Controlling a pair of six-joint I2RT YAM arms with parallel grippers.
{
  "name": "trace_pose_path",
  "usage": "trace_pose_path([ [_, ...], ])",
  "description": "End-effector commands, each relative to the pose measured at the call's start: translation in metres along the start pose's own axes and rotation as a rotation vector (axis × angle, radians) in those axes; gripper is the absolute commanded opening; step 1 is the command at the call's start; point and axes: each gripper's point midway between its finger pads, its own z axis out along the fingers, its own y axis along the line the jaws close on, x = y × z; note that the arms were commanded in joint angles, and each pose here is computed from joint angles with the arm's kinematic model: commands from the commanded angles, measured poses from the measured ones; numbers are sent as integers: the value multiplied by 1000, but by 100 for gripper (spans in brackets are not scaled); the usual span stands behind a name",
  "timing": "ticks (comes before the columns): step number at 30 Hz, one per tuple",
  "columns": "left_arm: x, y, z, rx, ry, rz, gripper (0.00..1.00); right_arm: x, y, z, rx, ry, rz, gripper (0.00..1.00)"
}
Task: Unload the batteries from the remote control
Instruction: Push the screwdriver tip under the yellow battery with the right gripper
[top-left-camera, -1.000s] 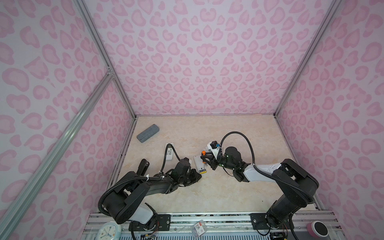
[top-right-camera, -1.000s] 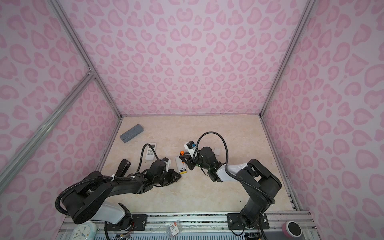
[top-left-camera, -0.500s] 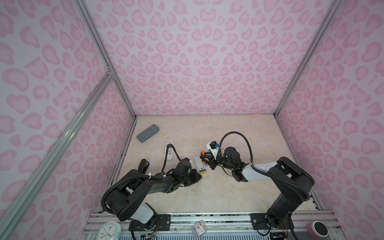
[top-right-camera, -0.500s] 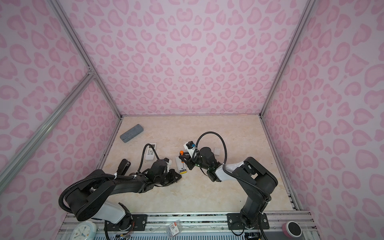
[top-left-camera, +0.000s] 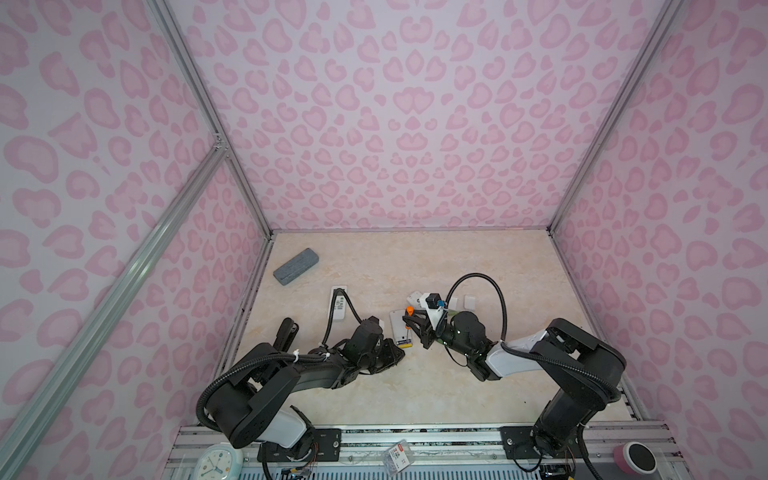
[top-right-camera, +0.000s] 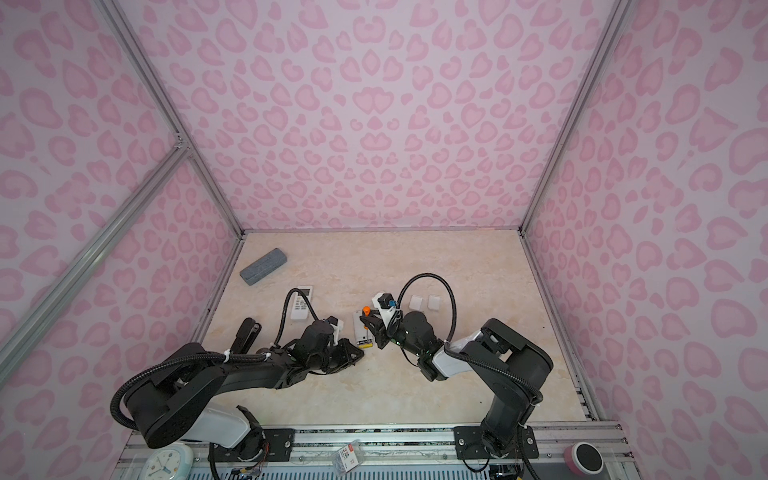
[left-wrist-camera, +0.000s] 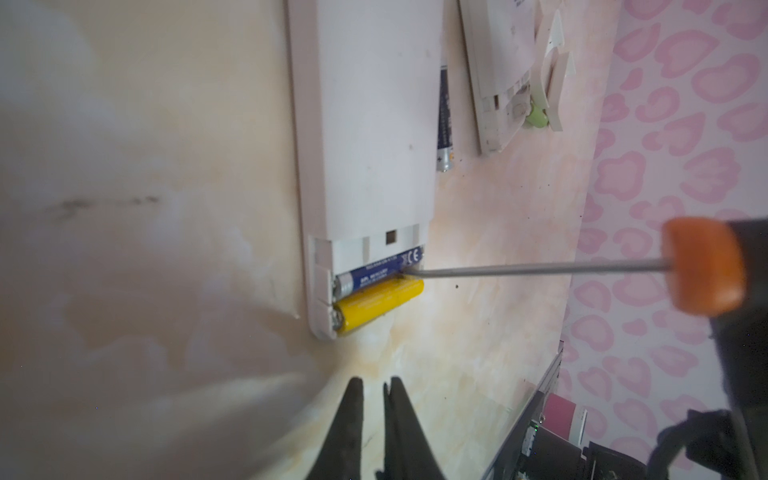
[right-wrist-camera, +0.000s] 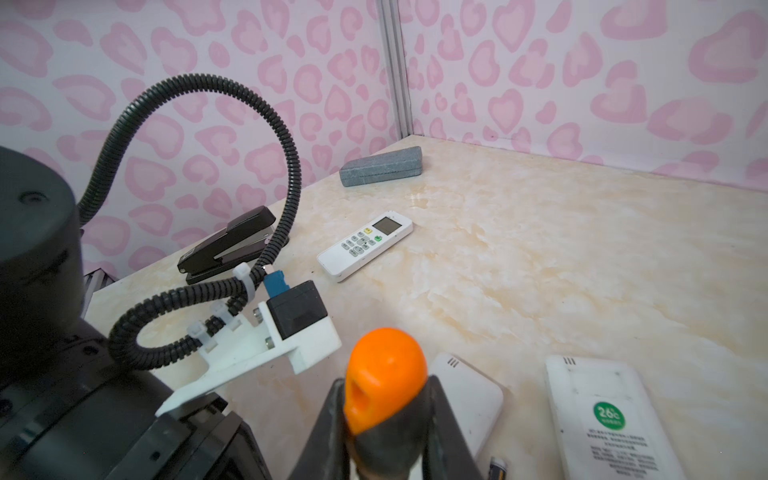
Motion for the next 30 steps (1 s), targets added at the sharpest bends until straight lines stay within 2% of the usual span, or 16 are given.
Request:
trace_pose_path([
  [1, -3, -6, 3, 19, -12, 3, 14, 5, -6, -3, 46, -9, 61, 0],
  [10, -3, -4, 11, -2, 9, 3, 15, 18, -5, 9, 42, 109, 121, 0],
  [22, 1, 6, 12, -31, 21, 3, 15, 19, -10, 22, 77, 192, 208, 0],
  [30, -1, 16, 4, -43, 1, -19, 14, 29, -22, 30, 103, 272, 323, 0],
])
